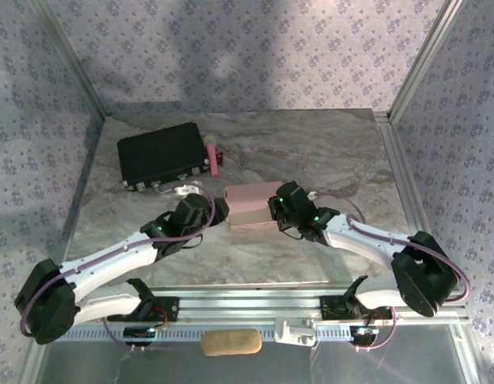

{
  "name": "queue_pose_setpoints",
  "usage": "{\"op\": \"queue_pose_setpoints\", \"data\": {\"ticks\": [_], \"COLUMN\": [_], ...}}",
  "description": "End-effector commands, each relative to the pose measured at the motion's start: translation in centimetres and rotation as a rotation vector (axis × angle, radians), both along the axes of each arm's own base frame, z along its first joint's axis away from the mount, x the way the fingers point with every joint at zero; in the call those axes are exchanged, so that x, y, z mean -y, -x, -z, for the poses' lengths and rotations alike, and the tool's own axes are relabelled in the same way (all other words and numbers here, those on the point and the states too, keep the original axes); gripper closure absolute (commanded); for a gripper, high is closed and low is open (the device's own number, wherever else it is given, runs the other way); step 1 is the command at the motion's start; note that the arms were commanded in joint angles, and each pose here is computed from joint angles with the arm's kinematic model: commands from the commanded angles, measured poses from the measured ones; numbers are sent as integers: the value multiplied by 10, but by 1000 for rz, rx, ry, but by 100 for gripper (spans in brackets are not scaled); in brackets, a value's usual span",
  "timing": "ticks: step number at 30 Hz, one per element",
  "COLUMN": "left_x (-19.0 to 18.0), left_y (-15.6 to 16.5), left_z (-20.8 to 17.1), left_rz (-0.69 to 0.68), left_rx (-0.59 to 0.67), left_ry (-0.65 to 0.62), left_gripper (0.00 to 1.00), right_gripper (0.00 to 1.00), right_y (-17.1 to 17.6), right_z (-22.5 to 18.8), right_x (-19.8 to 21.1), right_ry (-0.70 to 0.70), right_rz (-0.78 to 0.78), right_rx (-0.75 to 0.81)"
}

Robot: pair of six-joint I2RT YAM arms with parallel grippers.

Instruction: Fold the paper box

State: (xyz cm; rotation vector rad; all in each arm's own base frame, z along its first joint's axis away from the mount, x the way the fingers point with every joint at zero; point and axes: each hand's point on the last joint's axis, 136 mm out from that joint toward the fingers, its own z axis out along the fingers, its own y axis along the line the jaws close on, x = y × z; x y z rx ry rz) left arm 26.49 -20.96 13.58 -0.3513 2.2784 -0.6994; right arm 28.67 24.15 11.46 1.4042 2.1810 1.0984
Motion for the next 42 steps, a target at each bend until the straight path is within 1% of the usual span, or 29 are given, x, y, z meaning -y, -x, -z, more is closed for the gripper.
{"op": "queue_pose_setpoints", "data": {"ticks": [1, 4, 12, 21, 23, 24, 26, 28, 31, 33, 36, 39, 42], "left_x": [13, 20, 39, 45, 48, 50, 50, 49, 48, 47, 46, 46, 46], "left_y": [-1, -14, -29, -24, -22, -21, -21, -19, -17, -16, -16, -16, -15], "left_z": [10, 16, 34, 48, 51, 52, 53, 55, 56, 56, 56, 56, 57], "left_rz": [60, 87, 153, 170, 180, 186, 187, 187, 189, 190, 191, 196, 198], "left_rx": [-136, -172, -222, -254, -263, -265, -266, -268, -268, -269, -267, -267, -269], "left_ry": [129, 157, 127, 132, 136, 138, 133, 123, 115, 106, 101, 100, 96], "left_gripper": [39, 49, 53, 57, 60, 62, 63, 63, 64, 64, 64, 64, 66], "right_gripper": [100, 100, 95, 94, 91, 87, 78, 66, 52, 48, 47, 46, 47], "right_y": [14, 17, 17, 16, 16, 16, 15, 17, 20, 24, 28, 31, 16], "right_z": [24, 29, 26, 32, 32, 31, 24, 14, 1, -5, -18, -35, -54], "right_x": [8, 10, 16, 13, 12, 11, 12, 18, 29, 36, 45, 62, 85], "right_ry": [66, 78, 123, 127, 128, 130, 147, 200, 271, 301, 336, 385, 426], "right_rz": [-18, -28, -71, -100, -112, -122, -147, -179, -217, -255, -317, -367, -385], "right_rx": [-65, -76, -75, -89, -87, -82, -60, -39, -15, 1, 53, 87, 153]}}
